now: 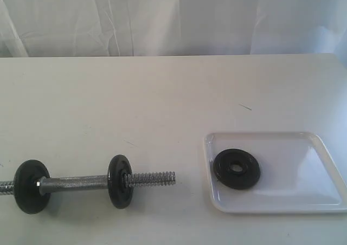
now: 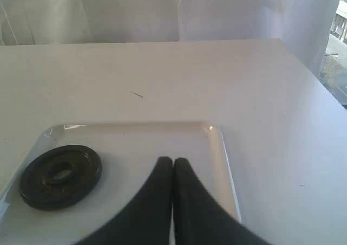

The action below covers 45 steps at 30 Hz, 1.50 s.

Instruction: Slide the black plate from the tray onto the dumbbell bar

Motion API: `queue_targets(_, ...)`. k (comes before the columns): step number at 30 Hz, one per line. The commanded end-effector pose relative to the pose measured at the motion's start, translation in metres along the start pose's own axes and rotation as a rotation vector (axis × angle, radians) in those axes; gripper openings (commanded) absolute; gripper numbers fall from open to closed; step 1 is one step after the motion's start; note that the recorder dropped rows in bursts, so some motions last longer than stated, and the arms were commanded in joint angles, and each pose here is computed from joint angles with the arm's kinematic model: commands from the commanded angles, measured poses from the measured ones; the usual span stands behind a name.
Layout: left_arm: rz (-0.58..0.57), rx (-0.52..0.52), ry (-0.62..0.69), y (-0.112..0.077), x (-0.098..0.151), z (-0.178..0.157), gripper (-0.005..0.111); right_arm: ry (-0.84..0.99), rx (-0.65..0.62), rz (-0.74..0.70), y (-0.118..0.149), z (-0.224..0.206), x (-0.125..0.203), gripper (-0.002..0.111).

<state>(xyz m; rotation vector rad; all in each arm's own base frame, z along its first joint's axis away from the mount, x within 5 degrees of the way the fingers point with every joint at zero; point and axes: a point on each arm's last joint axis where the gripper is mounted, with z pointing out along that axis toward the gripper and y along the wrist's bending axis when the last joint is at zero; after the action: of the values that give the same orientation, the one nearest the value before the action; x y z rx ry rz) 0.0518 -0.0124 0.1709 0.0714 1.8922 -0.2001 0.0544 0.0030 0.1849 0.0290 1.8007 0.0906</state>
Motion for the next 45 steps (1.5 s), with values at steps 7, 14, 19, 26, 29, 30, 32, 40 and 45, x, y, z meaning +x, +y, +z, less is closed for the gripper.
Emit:
queue_targets(7,-0.007,0.0,-0.003,0.0,0.001,0.0,0.0,-0.017,-0.003,-0.003,0.0,0.0,-0.001,0.0)
queue_targets(14,-0.007,0.0,-0.003,0.0,0.001,0.0,0.0,-0.017,-0.003,-0.003,0.0,0.0,-0.001,0.0)
queue_targets(19,-0.007,0.0,-0.003,0.0,0.001,0.0,0.0,-0.017,-0.003,-0.003,0.0,0.0,-0.001,0.0)
queue_targets(26,-0.007,0.0,-0.003,0.0,0.001,0.0,0.0,-0.017,-0.003,0.019,0.0,0.0,-0.001,0.0)
queue_targets(29,-0.007,-0.001,-0.017,0.0,-0.001,0.0,0.0,-0.017,-0.002,0.016,0.0,0.0,-0.001,0.0)
queue_targets(30,-0.007,-0.006,-0.06,0.001,-0.005,0.0,0.0,-0.017,-0.002,0.016,0.0,0.0,-0.001,0.0)
queue_targets(32,-0.007,-0.014,-0.139,0.001,-0.012,-0.001,0.0,-0.017,-0.002,0.016,0.0,0.0,-0.001,0.0)
queue_targets(40,-0.006,-0.09,-0.824,0.008,-0.066,-0.029,0.0,-0.017,-0.002,0.016,0.0,0.0,-0.001,0.0)
queue_targets(45,0.085,-0.18,-0.893,0.01,-0.076,-0.038,0.0,-0.017,-0.002,0.016,0.0,0.0,-0.001,0.0)
